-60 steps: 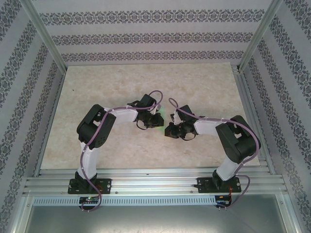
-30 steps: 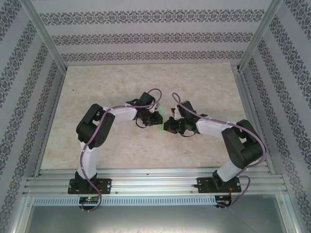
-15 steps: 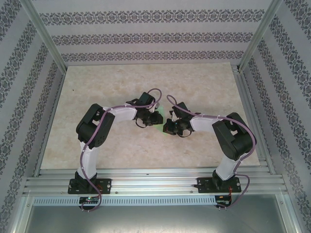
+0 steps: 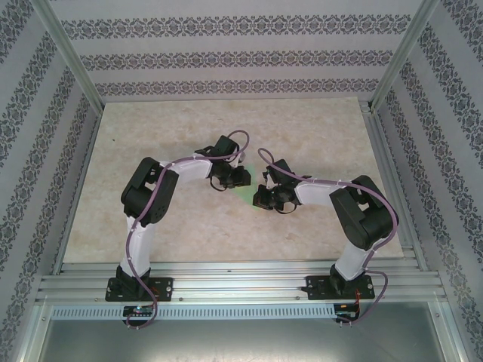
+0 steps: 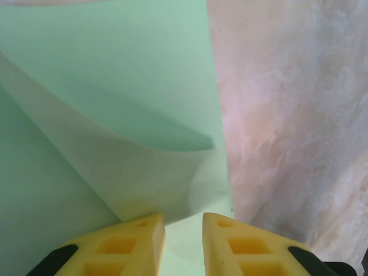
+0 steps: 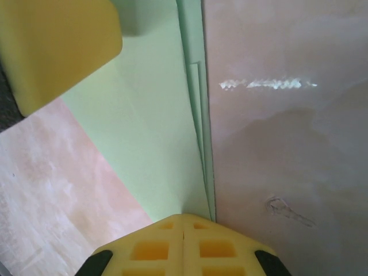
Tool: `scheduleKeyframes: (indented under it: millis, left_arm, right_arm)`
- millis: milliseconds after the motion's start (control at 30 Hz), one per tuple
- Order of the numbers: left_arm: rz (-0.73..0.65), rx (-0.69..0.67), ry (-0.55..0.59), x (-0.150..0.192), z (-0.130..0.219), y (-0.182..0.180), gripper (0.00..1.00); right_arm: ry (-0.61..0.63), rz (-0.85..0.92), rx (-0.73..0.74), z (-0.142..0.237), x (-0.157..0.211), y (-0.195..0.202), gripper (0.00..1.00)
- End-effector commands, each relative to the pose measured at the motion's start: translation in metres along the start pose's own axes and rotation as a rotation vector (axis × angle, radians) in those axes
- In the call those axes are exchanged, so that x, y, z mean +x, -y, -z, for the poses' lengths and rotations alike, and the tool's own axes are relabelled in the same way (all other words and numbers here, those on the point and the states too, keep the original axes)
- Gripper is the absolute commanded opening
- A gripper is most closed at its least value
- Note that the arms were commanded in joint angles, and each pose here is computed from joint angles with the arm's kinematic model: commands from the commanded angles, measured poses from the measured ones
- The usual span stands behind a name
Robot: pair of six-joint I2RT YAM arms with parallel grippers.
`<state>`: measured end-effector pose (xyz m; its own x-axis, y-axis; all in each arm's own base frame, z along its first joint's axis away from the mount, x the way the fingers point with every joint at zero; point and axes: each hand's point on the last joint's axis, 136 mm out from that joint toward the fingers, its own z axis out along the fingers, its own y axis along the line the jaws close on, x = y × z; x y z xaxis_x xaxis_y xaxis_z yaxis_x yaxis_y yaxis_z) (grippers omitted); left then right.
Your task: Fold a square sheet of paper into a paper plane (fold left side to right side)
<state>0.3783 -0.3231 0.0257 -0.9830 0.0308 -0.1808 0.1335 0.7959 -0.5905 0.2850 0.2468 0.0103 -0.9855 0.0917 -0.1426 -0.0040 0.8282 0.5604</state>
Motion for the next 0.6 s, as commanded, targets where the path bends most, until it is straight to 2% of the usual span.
scheduleKeyframes:
  millis: [0, 567]
  left_arm:
    - [0.001, -0.120, 0.069, -0.029, 0.005, -0.044, 0.27]
    - [0.039, -0.134, 0.168, -0.099, 0.028, -0.086, 0.29]
  right_arm:
    - [-0.153, -0.074, 0.227, -0.007, 0.055, 0.061, 0.05]
    - [-0.162, -0.076, 0.218, -0.008, 0.060, 0.058, 0.05]
